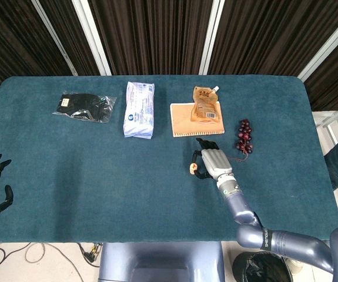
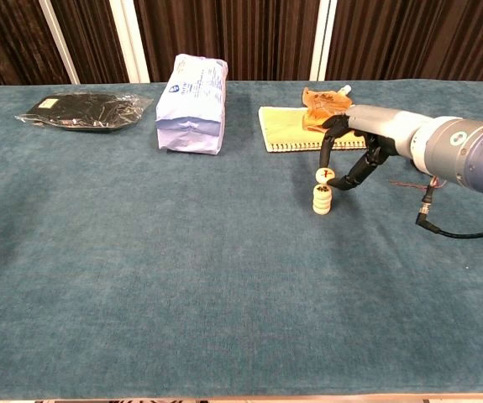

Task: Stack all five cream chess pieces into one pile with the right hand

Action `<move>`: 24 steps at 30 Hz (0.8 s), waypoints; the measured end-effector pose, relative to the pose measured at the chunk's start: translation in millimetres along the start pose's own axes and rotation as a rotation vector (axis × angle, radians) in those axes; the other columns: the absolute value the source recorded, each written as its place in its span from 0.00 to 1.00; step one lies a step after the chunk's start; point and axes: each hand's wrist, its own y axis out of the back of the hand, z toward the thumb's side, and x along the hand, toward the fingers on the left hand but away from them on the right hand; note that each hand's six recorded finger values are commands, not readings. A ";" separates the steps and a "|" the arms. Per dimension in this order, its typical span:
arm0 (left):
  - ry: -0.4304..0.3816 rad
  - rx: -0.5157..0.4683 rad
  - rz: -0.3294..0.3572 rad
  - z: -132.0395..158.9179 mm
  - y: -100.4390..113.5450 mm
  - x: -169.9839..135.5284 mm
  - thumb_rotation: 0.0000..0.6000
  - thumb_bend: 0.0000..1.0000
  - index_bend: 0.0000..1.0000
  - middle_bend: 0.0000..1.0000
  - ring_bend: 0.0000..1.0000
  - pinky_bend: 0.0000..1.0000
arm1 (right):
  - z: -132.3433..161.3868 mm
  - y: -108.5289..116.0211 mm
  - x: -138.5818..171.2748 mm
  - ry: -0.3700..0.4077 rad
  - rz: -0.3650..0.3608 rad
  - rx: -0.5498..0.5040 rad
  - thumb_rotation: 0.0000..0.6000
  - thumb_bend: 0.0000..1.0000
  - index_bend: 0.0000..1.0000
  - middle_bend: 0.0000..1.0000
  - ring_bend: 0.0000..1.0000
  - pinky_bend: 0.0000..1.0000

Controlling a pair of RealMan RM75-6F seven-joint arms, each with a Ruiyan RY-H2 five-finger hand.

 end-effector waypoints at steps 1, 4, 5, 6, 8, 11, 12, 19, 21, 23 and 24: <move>0.000 0.000 0.000 0.0 0.0 0.1 1.00 0.62 0.16 0.00 0.00 0.00 | -0.5 -0.9 0.5 0.000 0.002 0.000 1.00 0.41 0.56 0.00 0.00 0.00; -0.001 0.001 -0.002 0.2 -0.6 0.2 1.00 0.62 0.16 0.00 0.00 0.00 | -0.4 -2.6 1.7 0.005 0.006 0.008 1.00 0.41 0.56 0.00 0.00 0.00; -0.002 0.003 -0.004 0.4 -1.0 0.1 1.00 0.62 0.16 0.00 0.00 0.00 | -0.2 -3.1 1.8 0.006 0.007 0.009 1.00 0.41 0.56 0.00 0.00 0.00; -0.003 0.004 -0.005 0.7 -1.2 0.0 1.00 0.62 0.16 0.00 0.00 0.00 | -0.3 -3.5 1.7 0.006 0.007 0.009 1.00 0.41 0.56 0.00 0.00 0.00; -0.004 0.005 -0.003 1.3 -1.0 -0.1 1.00 0.62 0.16 0.00 0.00 0.00 | -1.1 -4.6 1.1 0.004 0.009 0.007 1.00 0.41 0.56 0.00 0.00 0.00; -0.001 0.002 -0.002 0.5 -0.9 0.0 1.00 0.62 0.16 0.00 0.00 0.00 | -2.9 -6.5 0.5 0.000 0.012 0.006 1.00 0.41 0.56 0.00 0.00 0.00; 0.000 0.002 -0.002 0.3 -0.9 0.1 1.00 0.62 0.16 0.00 0.00 0.00 | -3.4 -7.0 0.3 -0.001 0.013 0.006 1.00 0.41 0.56 0.00 0.00 0.00; -0.003 0.005 -0.002 0.9 -1.2 0.4 1.00 0.62 0.16 0.00 0.00 0.00 | -4.2 -7.4 -3.3 -0.007 0.010 0.007 1.00 0.41 0.56 0.00 0.00 0.00; -0.001 0.005 -0.002 0.5 -1.1 0.4 1.00 0.62 0.16 0.00 0.00 0.00 | -4.5 -8.1 -4.0 -0.008 0.012 0.008 1.00 0.41 0.56 0.00 0.00 0.00; 0.000 0.006 -0.003 0.2 -1.1 0.4 1.00 0.62 0.16 0.00 0.00 0.00 | -5.1 -9.2 -4.5 -0.011 0.014 0.009 1.00 0.41 0.56 0.00 0.00 0.00; 0.000 0.007 -0.003 0.1 -1.1 0.4 1.00 0.62 0.16 0.00 0.00 0.00 | -5.4 -9.6 -4.7 -0.012 0.015 0.009 1.00 0.41 0.56 0.00 0.00 0.00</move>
